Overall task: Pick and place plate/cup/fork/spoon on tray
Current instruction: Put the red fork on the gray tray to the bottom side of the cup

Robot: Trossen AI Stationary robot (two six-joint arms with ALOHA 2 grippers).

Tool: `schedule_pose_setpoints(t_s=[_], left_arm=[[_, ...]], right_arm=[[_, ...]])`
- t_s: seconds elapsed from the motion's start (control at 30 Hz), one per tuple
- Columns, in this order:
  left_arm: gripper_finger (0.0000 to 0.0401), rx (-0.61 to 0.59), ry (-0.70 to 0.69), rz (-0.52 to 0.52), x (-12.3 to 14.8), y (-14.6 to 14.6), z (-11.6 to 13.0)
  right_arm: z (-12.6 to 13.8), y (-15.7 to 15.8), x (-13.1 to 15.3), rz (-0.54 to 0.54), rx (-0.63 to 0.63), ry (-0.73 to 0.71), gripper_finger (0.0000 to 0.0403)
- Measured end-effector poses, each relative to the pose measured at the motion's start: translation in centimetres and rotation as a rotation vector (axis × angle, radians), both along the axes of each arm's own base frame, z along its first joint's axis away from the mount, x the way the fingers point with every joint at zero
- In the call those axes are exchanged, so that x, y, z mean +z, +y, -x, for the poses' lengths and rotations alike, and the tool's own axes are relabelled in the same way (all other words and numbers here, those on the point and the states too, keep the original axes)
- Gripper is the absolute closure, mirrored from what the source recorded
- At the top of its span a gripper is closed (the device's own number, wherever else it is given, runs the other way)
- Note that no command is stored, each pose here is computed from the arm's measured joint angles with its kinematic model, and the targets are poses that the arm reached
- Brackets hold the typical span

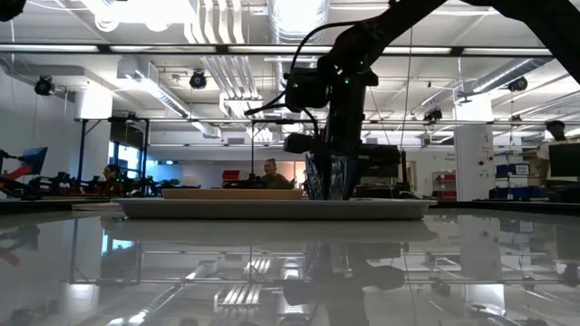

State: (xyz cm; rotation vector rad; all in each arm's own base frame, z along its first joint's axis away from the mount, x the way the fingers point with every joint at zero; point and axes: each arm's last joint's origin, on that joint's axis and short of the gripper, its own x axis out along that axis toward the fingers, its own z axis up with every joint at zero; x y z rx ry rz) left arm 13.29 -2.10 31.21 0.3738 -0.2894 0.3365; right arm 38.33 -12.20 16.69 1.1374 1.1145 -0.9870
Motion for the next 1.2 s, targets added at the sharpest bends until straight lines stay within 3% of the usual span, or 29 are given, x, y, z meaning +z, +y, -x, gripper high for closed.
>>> schedule_pose_setpoints(t_s=[0.13, 0.47, 0.83, 1.2], left_arm=[[0.026, 0.0, 0.0, 0.0, 0.0, 0.0, 0.0], [0.026, 0.002, 0.0, -0.002, 0.0, 0.0, 0.0], [0.026, 0.001, -0.001, -0.002, 0.0, 0.0, 0.1], [0.026, 0.001, -0.001, -0.002, 0.0, 0.0, 0.0]], right_arm=[[-0.1, 0.3, 0.6, 0.039, 0.029, -0.005, 0.0278], [-1.5, 4.5, 1.1, 0.018, 0.158, -0.049, 0.0388], [-1.7, 6.7, 0.6, 0.102, 0.172, -0.016, 0.0394], [-1.3, 7.3, -1.2, 0.091, 0.17, -0.036, 0.0394]])
